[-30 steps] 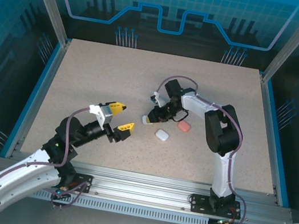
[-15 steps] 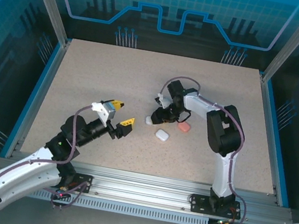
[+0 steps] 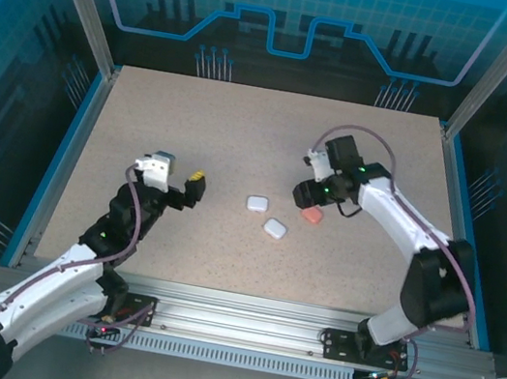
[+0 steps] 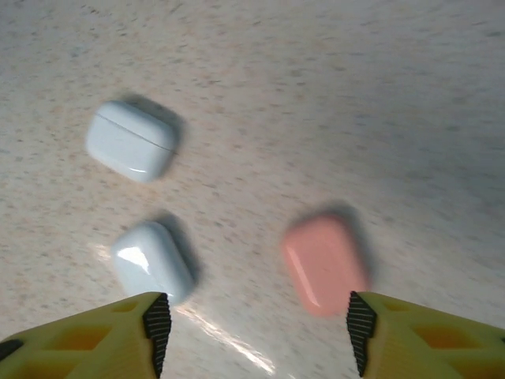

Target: Insert wireless bluetooth earbuds into charging case

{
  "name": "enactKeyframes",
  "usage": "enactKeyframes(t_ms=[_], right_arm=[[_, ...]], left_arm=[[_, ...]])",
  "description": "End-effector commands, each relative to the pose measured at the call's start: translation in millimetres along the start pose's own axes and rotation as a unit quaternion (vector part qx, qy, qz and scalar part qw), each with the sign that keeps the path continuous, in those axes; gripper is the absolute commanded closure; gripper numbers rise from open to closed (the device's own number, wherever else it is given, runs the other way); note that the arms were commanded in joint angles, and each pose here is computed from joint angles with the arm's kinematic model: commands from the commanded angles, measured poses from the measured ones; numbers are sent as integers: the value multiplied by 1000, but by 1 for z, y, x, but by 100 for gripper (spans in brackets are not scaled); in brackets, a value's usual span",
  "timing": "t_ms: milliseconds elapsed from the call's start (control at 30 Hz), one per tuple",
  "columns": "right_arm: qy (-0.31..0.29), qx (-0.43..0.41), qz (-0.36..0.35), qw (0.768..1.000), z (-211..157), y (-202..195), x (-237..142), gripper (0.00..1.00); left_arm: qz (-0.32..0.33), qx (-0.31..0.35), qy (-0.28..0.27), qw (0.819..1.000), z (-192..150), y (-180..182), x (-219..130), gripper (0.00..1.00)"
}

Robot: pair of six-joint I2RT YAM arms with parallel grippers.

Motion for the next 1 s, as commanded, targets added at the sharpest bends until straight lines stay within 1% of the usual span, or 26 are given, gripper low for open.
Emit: enactKeyframes(t_ms=[0,167,267,367,400,433,500,533,600,700,767,867,967], right_arm=[[-15,20,-94,995,-23,-28,-18,33],[-74,70,-140,985,-57,-51,-46,28],[-108,103,-161,976,-78,-62,-53,21],[-150,129,-182,963,-93,-72,-58,9],[-163,135,-186,959,-96,-75,-60,3],[-174,141,-192,955,-100,-78,-59,0],[-186,146,-203,950,-109,-87,-53,0],[-183,151,-211,948,-116,-93,-47,0],[-184,179,-225,940,-126,-106,-40,0],[-208,207,-219,930,-132,-118,-31,0],[-240,208,-222,922,-132,-122,-24,0],[-268,201,-233,913,-127,-127,-18,0],[-302,155,-253,906,-113,-124,-16,0]], left_arm=[[90,-33,-13,995,2,25,1,1],[146,-33,-20,989,-4,44,4,1],[169,-24,-17,985,-10,53,9,1],[195,-13,-9,981,-18,61,15,1],[201,-10,-6,980,-20,64,16,1],[204,-7,-4,979,-22,66,19,1],[210,-5,-1,978,-28,71,23,1],[216,-2,4,976,-33,75,26,1],[224,5,11,975,-40,81,32,1],[214,20,20,976,-51,86,43,1],[200,29,22,979,-56,86,51,1],[154,46,27,987,-58,79,64,1],[116,69,25,991,-59,71,75,1]])
Point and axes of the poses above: each hand's point on the last joint's axis, 136 mm out from that joint toward the fingers, its own x axis out along the fingers, its own y axis along the line the jaws close on, z = x × y, the point moved 7 cm from there along -x, back along the fingers, and after that the axes turned 6 degrees about -x, right-handed, at the moved point
